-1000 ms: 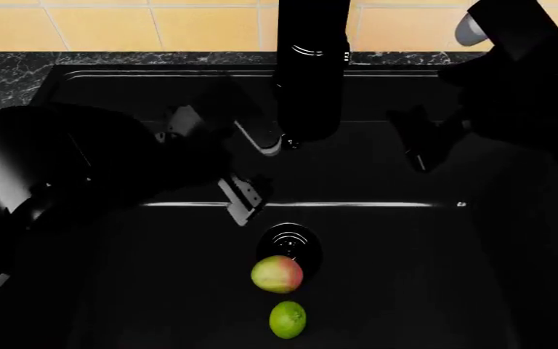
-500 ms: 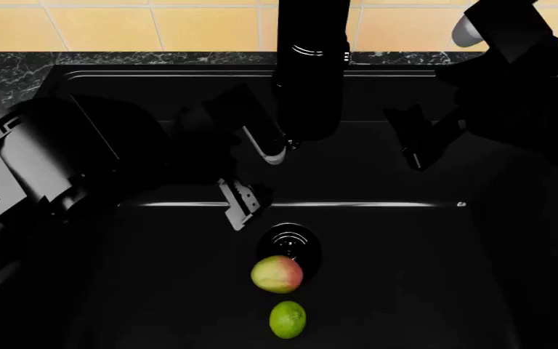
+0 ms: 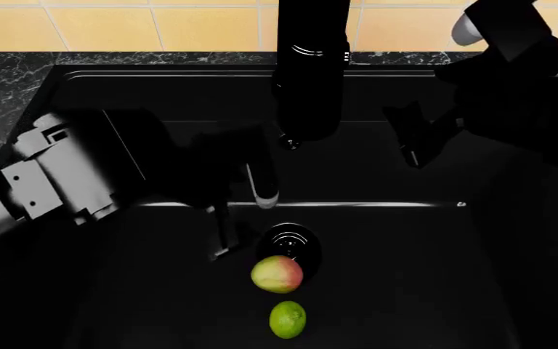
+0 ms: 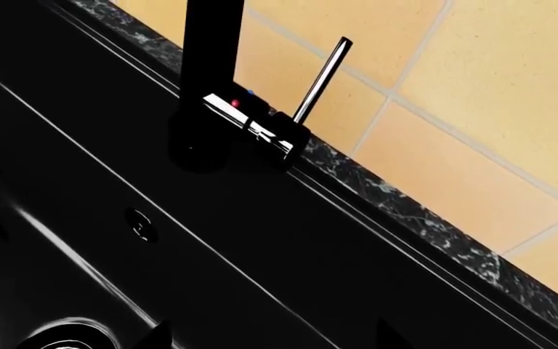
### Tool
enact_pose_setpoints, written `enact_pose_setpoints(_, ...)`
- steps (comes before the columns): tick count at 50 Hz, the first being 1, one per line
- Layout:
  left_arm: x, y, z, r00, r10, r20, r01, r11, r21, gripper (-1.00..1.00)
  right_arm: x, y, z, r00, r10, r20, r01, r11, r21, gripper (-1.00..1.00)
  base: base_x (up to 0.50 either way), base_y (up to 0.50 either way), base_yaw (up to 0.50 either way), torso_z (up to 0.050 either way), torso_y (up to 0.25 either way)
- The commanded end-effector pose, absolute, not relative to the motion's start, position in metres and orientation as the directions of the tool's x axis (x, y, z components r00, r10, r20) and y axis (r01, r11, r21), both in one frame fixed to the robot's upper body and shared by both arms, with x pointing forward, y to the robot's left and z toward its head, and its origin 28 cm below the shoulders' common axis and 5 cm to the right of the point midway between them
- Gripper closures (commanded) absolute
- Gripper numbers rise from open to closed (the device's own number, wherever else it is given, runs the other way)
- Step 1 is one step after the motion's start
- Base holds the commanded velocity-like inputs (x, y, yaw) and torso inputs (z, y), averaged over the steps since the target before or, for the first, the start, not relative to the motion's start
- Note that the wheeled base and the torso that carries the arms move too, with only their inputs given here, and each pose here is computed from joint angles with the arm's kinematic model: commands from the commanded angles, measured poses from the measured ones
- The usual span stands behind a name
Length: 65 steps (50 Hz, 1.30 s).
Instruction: Pick up the fruits and vegetables and place them in the sink. Turn on the sink faucet to wash them. Then turn the sink off and put them in the tray.
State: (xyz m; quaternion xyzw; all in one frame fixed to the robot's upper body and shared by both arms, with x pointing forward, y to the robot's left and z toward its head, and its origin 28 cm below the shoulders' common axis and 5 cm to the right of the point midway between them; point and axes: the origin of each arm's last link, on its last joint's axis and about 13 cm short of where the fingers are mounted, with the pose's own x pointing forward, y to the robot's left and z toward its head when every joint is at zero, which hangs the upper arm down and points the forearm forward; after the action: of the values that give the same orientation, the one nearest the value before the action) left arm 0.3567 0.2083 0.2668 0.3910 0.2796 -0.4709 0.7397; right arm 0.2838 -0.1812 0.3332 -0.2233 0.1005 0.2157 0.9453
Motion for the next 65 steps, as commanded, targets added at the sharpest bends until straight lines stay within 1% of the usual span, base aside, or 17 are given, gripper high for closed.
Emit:
enact_pose_setpoints(1, 0.368, 0.208, 0.258, 0.331, -0.465, -0.821, 0.943, 0.191, 0.272, -1.0, 0.286, -0.18, 0.332, 0.887, 0.365, -0.283, -0.453, 0.809, -0.375, -1.0, 0.0, 0.0, 0.0, 0.0, 0.0)
enact_pose_setpoints(12, 0.377, 0.197, 0.247, 0.301, -0.454, -0.839, 0.953, 0.165, 0.252, -1.0, 0.287, -0.18, 0.33, 0.887, 0.368, -0.281, -0.454, 0.81, -0.372, -1.0, 0.0, 0.0, 0.0, 0.0, 0.0)
enact_pose_setpoints(22, 0.381, 0.185, 0.229, 0.251, -0.424, -0.87, 0.968, 0.126, 0.218, -1.0, 0.287, -0.18, 0.328, 0.885, 0.369, -0.284, -0.456, 0.812, -0.365, -1.0, 0.0, 0.0, 0.0, 0.0, 0.0)
enact_pose_setpoints(30, 0.385, 0.183, 0.221, 0.227, -0.396, -0.89, 0.974, 0.117, 0.196, -1.0, 0.287, -0.18, 0.327, 0.885, 0.37, -0.283, -0.456, 0.813, -0.362, -1.0, 0.0, 0.0, 0.0, 0.0, 0.0)
enact_pose_setpoints(35, 0.387, 0.181, 0.218, 0.222, -0.4, -0.889, 0.975, 0.117, 0.191, -1.0, 0.286, -0.18, 0.326, 0.885, 0.37, -0.283, -0.455, 0.814, -0.361, -1.0, 0.0, 0.0, 0.0, 0.0, 0.0)
enact_pose_setpoints(49, 0.385, 0.168, 0.212, 0.184, -0.427, -0.885, 0.983, 0.061, 0.175, -1.0, 0.287, -0.181, 0.325, 0.886, 0.37, -0.28, -0.454, 0.815, -0.36, -1.0, 0.0, 0.0, 0.0, 0.0, 0.0)
enact_pose_setpoints(65, 0.39, 0.166, 0.199, 0.163, -0.416, -0.895, 0.987, 0.075, 0.145, -1.0, 0.286, -0.182, 0.325, 0.886, 0.37, -0.279, -0.453, 0.817, -0.358, -1.0, 0.0, 0.0, 0.0, 0.0, 0.0)
